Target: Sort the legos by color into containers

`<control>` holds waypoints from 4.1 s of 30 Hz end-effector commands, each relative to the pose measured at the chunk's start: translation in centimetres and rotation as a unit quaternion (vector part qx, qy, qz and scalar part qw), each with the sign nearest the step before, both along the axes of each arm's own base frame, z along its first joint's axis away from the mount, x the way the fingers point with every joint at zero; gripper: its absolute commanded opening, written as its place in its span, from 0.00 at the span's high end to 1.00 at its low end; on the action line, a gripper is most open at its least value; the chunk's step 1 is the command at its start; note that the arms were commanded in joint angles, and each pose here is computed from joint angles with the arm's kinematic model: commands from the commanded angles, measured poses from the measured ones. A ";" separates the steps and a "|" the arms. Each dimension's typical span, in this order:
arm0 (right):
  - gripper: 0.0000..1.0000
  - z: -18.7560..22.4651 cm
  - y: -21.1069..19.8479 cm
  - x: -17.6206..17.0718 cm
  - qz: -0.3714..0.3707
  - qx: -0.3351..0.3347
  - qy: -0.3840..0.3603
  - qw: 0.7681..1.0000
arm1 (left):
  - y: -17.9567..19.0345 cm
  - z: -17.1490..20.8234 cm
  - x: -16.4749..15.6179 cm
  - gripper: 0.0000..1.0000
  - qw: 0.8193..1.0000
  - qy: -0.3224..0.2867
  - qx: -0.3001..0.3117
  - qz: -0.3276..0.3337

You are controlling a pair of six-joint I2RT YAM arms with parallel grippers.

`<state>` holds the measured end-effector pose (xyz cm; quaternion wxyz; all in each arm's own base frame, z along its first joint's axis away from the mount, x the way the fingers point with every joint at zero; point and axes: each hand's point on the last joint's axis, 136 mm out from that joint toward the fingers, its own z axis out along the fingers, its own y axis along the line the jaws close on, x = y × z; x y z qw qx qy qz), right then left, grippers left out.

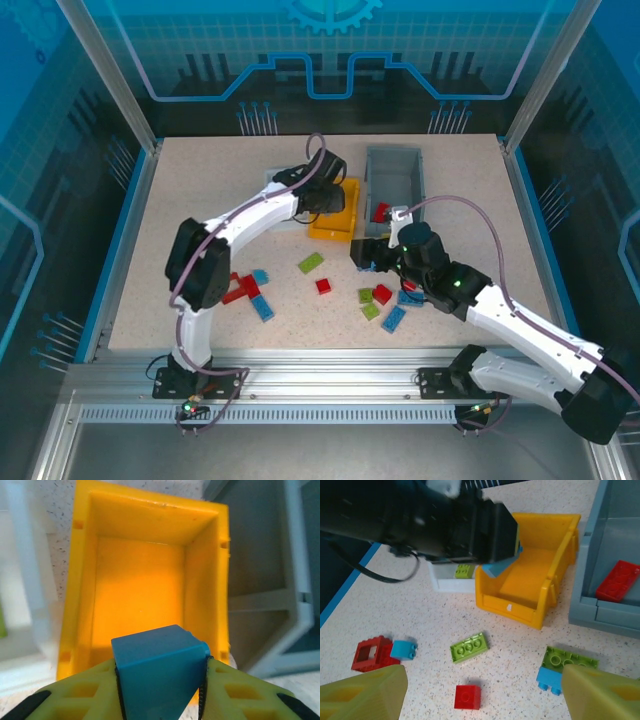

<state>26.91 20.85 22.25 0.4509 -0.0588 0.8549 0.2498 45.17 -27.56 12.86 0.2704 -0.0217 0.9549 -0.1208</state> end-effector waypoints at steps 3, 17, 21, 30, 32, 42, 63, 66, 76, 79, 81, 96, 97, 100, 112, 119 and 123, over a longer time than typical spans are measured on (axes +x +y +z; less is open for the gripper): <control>0.18 1.0 -1.3 0.2 -0.036 0.008 -0.015 0.999 | 0.1 -2.3 0.5 0.53 0.999 0.036 0.013 -0.008; 0.21 -2.0 -6.7 -1.1 -0.127 -0.050 0.054 0.989 | -1.1 5.4 -2.1 0.42 0.998 -0.010 -0.059 -0.018; 0.27 -2.3 -4.7 -1.7 -0.065 -0.075 0.063 0.993 | 0.1 9.1 -4.2 0.45 0.996 -0.042 -0.080 0.000; 0.35 -3.8 6.8 -2.7 0.109 -0.155 0.053 0.980 | 9.1 11.4 -12.8 0.49 0.985 -0.087 -0.103 0.103; 0.37 -5.0 6.0 -2.1 0.072 -0.171 0.072 0.980 | 10.5 10.8 -14.8 0.49 0.983 -0.079 -0.113 0.118; 0.29 -12.4 -1.9 -3.2 -0.015 -0.249 0.207 0.946 | 8.9 7.5 -21.8 0.48 0.972 -0.013 -0.231 0.037; 0.46 -18.2 -4.0 -3.1 0.074 -0.321 0.319 0.889 | 6.8 7.8 -22.4 0.47 0.966 -0.016 -0.257 -0.004; 0.50 -18.8 -4.4 -3.3 0.073 -0.332 0.330 0.881 | 6.8 8.0 -22.4 0.47 0.966 -0.018 -0.258 -0.006; 0.59 -19.1 -5.0 -3.7 0.060 -0.317 0.341 0.883 | 6.4 8.5 -22.0 0.47 0.965 -0.024 -0.261 -0.012; 0.70 -17.7 -5.0 -3.1 0.046 -0.308 0.320 0.895 | 6.3 8.9 -21.9 0.47 0.964 -0.028 -0.262 -0.014; 0.72 -15.3 -5.1 -2.0 0.027 -0.295 0.283 0.912 | 6.1 9.4 -21.6 0.47 0.964 -0.034 -0.263 -0.015; 0.75 -8.1 -8.9 13.6 -0.168 -0.284 0.187 0.925 | 1.1 14.1 -17.7 0.46 0.951 -0.104 -0.283 -0.072; 0.75 -8.4 -9.1 14.3 -0.175 -0.285 0.189 0.923 | 0.8 14.1 -17.6 0.46 0.951 -0.103 -0.282 -0.076; 0.75 -9.3 -9.8 16.4 -0.193 -0.293 0.196 0.916 | -0.2 13.8 -17.4 0.46 0.952 -0.099 -0.277 -0.089; 0.44 -9.4 -10.1 18.0 -0.197 -0.290 0.201 0.915 | -1.1 9.9 -17.5 0.45 0.968 -0.056 -0.227 -0.093; 0.41 -2.6 -8.2 15.3 -0.172 -0.245 0.126 0.946 | 1.2 5.0 -17.0 0.40 0.992 0.012 -0.114 -0.056; 0.38 -0.4 -5.6 10.6 -0.095 -0.188 0.078 0.974 | 2.3 1.6 -15.8 0.33 0.991 0.054 -0.020 -0.123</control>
